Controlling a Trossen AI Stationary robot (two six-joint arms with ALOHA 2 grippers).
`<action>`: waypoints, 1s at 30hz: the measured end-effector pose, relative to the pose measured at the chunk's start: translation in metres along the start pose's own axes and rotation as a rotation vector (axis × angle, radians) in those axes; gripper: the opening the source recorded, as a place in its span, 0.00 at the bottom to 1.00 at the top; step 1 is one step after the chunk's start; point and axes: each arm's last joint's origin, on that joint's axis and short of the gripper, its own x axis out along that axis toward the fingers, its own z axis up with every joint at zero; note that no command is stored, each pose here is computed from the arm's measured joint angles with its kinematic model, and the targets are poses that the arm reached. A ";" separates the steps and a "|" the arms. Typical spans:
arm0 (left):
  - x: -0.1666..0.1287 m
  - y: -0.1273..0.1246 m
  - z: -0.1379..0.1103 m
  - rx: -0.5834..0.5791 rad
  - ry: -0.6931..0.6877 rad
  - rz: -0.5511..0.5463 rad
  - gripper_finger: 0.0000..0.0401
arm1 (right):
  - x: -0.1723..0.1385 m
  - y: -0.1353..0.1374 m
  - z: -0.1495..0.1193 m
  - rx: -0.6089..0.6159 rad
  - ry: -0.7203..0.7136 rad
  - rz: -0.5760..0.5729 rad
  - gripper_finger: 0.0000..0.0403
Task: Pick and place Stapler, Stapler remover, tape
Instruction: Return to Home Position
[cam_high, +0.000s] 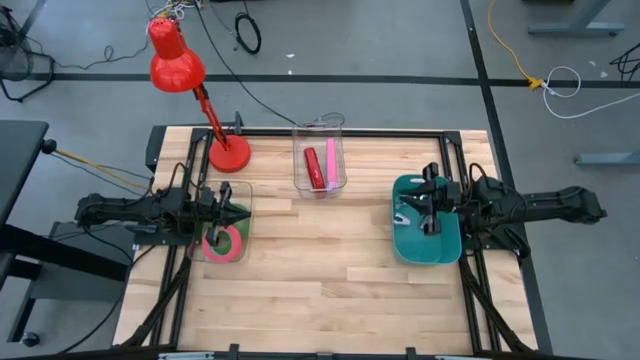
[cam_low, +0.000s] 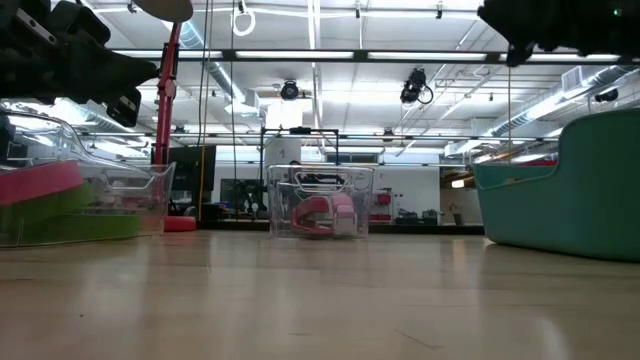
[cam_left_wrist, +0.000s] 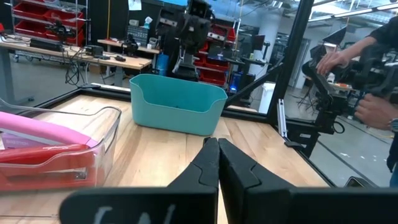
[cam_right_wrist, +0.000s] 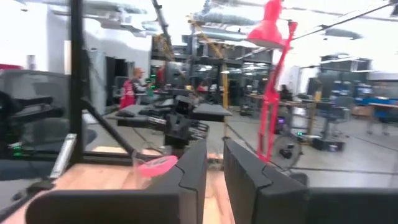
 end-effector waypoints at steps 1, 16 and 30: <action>0.000 0.000 0.000 0.000 0.000 0.000 0.01 | -0.003 0.000 -0.003 -0.001 0.000 -0.018 0.14; 0.000 0.000 0.000 0.000 0.000 0.000 0.01 | -0.030 0.003 -0.048 -0.005 0.020 -0.064 0.14; 0.000 0.000 0.000 0.001 0.000 0.000 0.01 | -0.036 0.008 -0.067 -0.001 0.191 0.048 0.14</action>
